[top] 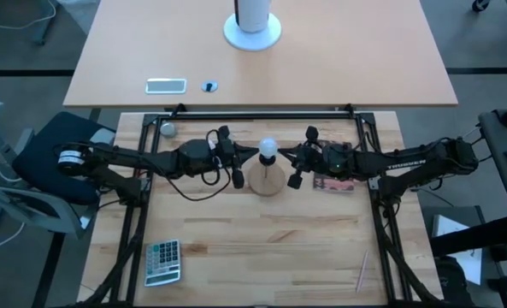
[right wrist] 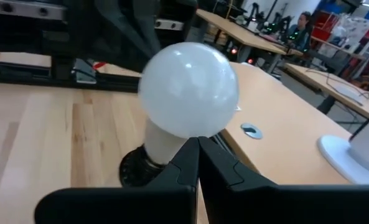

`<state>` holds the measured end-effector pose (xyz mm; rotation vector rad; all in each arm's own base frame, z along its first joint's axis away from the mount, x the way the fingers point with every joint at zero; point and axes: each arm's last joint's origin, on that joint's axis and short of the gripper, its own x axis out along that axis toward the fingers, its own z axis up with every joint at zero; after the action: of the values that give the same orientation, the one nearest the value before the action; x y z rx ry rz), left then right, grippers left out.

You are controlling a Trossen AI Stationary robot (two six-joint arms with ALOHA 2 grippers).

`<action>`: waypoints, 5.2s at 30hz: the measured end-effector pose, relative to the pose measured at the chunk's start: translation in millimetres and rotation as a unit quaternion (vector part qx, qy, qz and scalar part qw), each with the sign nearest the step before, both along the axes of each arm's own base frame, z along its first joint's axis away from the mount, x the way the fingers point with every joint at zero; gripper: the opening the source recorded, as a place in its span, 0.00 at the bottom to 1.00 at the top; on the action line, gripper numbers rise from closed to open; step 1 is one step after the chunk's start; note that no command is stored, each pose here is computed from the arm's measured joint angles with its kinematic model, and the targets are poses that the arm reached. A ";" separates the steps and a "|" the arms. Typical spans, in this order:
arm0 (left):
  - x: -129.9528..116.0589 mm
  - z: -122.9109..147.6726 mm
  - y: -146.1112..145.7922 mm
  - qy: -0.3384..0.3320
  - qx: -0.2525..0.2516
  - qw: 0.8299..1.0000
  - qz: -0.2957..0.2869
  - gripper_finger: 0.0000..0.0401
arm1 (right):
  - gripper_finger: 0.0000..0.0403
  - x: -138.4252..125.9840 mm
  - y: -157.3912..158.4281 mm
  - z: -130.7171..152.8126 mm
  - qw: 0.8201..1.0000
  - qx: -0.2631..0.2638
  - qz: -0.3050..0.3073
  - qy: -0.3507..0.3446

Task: Screw lightbulb
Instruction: Insert the lightbulb into the lamp

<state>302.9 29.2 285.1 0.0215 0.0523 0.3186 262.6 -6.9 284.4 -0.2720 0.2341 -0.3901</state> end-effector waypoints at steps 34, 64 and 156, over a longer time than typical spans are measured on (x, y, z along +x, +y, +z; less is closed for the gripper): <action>-0.6 0.5 8.5 -0.004 -0.001 1.000 0.001 0.00 | 0.01 0.7 0.1 1.3 1.000 0.005 0.009 -0.010; -4.8 4.4 6.7 0.001 0.001 0.999 -0.033 0.00 | 0.01 0.6 -7.5 2.4 1.000 -0.006 -0.004 -0.011; -4.6 7.1 8.6 -0.021 -0.027 0.998 -0.059 0.00 | 0.01 -2.9 -2.6 5.0 0.999 -0.026 -0.038 -0.008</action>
<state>298.4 37.8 292.1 -0.0359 0.0176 0.1999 259.7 -9.5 289.4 -0.3109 0.2195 -0.4734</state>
